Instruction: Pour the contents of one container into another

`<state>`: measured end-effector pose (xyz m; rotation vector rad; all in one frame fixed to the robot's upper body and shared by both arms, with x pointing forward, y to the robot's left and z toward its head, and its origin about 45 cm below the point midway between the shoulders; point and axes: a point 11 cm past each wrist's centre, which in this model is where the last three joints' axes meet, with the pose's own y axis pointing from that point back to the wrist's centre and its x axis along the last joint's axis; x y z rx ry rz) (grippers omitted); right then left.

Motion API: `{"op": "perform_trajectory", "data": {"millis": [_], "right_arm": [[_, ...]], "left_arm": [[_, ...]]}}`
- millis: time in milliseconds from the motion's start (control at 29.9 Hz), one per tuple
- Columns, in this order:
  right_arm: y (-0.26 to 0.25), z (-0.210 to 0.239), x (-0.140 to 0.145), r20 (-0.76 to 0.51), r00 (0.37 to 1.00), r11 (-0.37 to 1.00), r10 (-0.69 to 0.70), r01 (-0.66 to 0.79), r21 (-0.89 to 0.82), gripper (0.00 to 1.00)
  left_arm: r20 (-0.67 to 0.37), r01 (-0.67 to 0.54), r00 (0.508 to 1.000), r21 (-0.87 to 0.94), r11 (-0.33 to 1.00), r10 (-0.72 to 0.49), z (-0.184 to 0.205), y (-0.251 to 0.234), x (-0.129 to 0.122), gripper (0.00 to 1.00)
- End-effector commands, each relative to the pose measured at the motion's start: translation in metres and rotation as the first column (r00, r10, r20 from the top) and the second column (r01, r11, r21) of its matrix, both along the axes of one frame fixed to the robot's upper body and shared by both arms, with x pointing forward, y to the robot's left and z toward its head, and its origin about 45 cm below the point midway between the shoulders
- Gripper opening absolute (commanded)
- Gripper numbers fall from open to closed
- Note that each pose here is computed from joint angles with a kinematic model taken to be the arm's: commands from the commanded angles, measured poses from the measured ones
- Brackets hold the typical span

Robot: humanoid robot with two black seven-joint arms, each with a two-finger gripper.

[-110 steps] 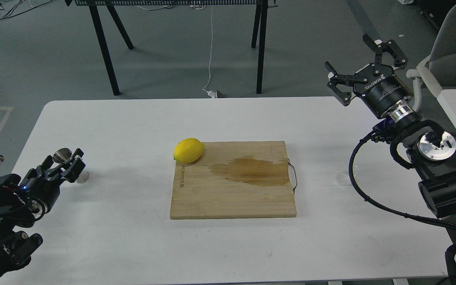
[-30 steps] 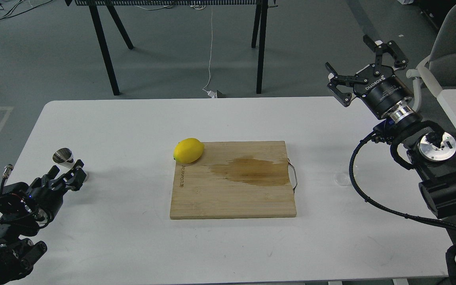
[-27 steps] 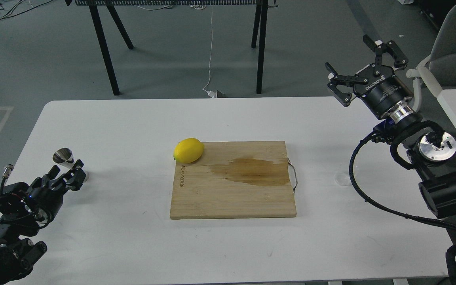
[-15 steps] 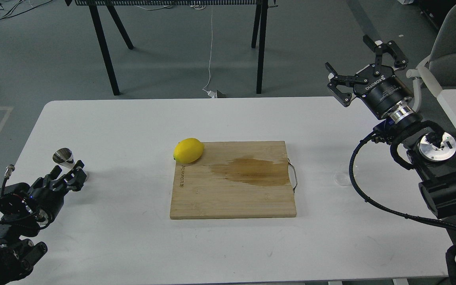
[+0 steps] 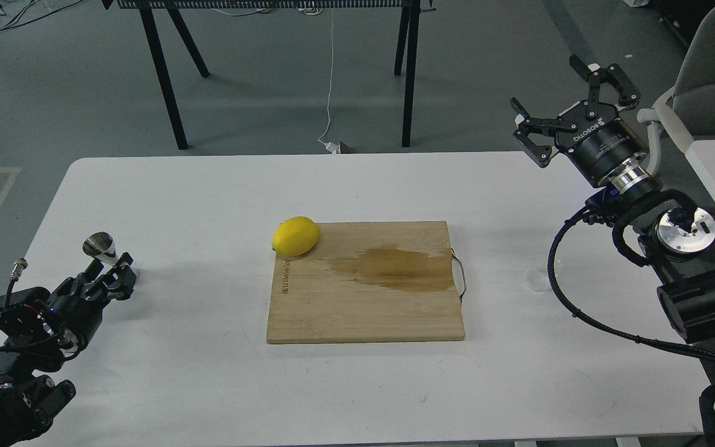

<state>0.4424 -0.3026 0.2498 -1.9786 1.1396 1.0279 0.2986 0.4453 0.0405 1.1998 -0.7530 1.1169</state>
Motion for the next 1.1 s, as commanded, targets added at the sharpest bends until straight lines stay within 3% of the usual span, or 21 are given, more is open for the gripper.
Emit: {"op": "perform_trajectory", "data": {"millis": [0,1070], "right_arm": [[0.001,-0.0006,-0.0001,-0.002,1.0,1.0,0.003,-0.003,0.0,0.99],[0.0002,-0.0006,0.0,-0.001,1.0,1.0,-0.001,0.001,0.001,0.99]], "left_arm": [[0.0,-0.001,1.0,-0.001,1.0,0.001,0.0,0.0002,-0.0001,0.56],[-0.001,-0.001,1.0,0.001,1.0,0.001,0.0002,0.0008,-0.0003,0.35]]}}
